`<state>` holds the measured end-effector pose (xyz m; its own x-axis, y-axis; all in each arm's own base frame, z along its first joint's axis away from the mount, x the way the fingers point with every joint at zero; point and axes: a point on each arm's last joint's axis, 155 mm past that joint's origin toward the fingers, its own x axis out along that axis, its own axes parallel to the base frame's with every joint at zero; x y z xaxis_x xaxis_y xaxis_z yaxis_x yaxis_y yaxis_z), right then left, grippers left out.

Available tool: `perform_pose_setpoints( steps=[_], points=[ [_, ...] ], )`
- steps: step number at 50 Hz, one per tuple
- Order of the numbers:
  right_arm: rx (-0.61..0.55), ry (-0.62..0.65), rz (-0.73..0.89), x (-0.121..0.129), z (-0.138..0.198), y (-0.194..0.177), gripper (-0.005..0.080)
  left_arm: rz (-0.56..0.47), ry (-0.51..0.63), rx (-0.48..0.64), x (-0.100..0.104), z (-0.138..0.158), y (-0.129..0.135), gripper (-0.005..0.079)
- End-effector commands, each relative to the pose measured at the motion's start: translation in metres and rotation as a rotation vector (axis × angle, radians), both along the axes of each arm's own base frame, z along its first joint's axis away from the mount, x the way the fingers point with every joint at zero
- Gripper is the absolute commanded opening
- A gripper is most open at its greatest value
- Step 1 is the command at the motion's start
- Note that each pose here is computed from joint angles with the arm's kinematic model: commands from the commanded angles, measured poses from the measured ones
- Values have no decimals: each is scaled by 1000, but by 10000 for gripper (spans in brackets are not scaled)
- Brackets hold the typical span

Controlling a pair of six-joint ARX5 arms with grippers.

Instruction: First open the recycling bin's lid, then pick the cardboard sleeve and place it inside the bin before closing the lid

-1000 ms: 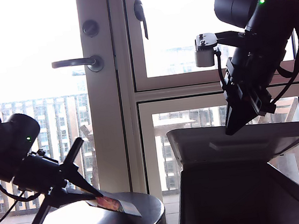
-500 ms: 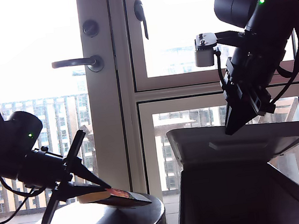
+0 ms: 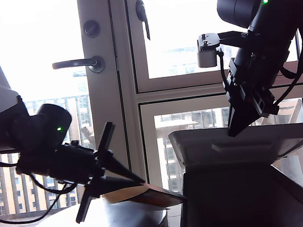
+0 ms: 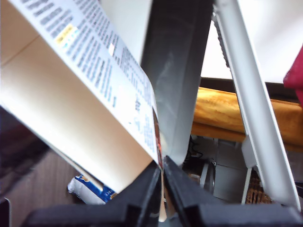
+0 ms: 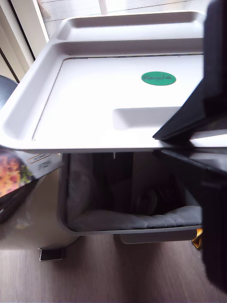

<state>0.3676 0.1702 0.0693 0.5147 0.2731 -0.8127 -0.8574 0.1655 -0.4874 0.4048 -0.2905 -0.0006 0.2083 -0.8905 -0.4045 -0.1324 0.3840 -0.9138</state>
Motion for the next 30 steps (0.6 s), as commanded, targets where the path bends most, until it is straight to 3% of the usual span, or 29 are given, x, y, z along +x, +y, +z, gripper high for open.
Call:
perform_pose_setpoints(
  steps=[1, 15, 30],
  points=[
    [22, -39, -4, 9, 9, 4, -13, -20, 20, 8, -10, -10, -9, -22],
    [22, -40, -4, 9, 10, 4, -13, -84, -8, 26, -37, -11, -55, -22],
    [22, -41, -4, 9, 10, 5, -13, -43, -30, 102, -44, -21, -77, -22]
  ],
)
